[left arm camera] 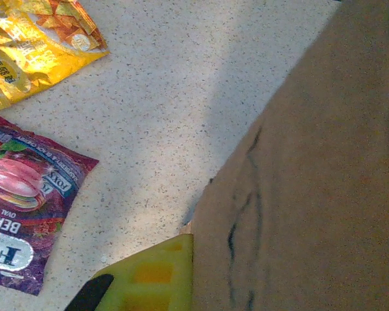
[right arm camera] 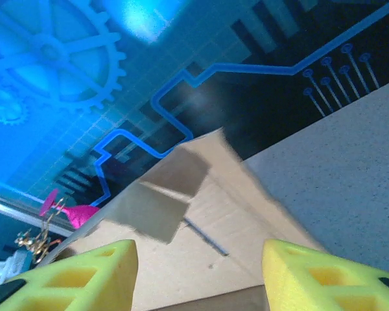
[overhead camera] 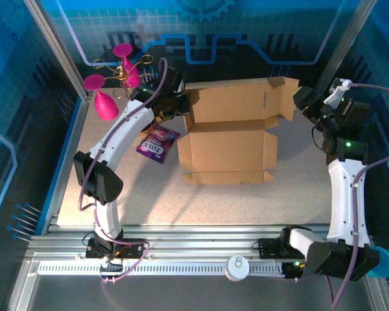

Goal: Fold the paper box

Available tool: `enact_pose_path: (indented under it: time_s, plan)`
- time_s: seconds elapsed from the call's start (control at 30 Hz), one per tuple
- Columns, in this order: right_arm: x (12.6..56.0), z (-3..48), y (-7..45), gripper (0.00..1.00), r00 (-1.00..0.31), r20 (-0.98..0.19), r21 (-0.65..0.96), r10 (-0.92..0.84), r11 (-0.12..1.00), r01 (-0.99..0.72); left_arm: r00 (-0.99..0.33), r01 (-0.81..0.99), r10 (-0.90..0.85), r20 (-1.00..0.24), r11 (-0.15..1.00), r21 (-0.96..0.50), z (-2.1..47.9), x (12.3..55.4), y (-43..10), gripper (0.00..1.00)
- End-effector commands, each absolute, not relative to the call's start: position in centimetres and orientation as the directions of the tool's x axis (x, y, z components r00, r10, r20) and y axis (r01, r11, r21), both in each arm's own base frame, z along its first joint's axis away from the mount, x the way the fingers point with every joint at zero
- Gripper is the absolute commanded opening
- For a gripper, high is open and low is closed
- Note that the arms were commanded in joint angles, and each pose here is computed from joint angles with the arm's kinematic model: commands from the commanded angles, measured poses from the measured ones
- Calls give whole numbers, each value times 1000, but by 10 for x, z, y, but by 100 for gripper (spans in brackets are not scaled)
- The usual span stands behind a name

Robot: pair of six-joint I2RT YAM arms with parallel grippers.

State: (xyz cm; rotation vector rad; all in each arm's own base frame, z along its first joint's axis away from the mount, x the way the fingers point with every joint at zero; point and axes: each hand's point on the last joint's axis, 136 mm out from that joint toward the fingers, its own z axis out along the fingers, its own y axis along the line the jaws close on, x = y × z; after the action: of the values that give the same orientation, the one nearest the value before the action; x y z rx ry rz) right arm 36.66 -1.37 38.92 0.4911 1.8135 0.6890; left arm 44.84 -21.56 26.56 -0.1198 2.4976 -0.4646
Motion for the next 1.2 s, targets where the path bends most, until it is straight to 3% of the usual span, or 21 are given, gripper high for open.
enact_pose_path:
  time_s: [0.0, 0.17, 0.33, 0.6, 0.77, 0.9, 0.93, 0.97, 1.17]
  plan:
    - [381, 392, -15, 55, -320, -784, 591, 532, 797, -125, -825, 53, -168, -540, 927, -370, 268, 452, -212, 0]
    - [391, 372, -15, 55, -357, -878, 404, 317, 893, -200, -842, 55, -159, -515, 925, -376, 264, 456, -206, 0]
    - [399, 356, 1, 53, -382, -905, 320, 190, 894, -314, -854, 72, -142, -500, 920, -385, 262, 456, -207, 0]
    - [411, 317, -1, 46, -468, -874, 285, 130, 918, -277, -858, 79, -138, -495, 916, -393, 261, 458, -208, 0]
    - [414, 311, 13, 29, -480, -872, 270, 98, 913, -305, -862, 79, -136, -488, 916, -394, 258, 459, -209, 0]
    - [413, 316, 20, 21, -469, -880, 234, 76, 929, -288, -864, 64, -146, -482, 917, -393, 255, 461, -208, 0]
    - [411, 317, 19, 6, -468, -881, 218, 70, 938, -271, -864, 56, -152, -481, 919, -391, 255, 462, -207, 0]
    - [409, 318, 19, 0, -468, -881, 205, 65, 945, -254, -864, 47, -158, -479, 921, -388, 254, 462, -206, 0]
    - [385, 333, 30, 0, -419, -908, 104, 11, 975, -198, -861, -7, -199, -468, 925, -380, 251, 465, -201, 0]
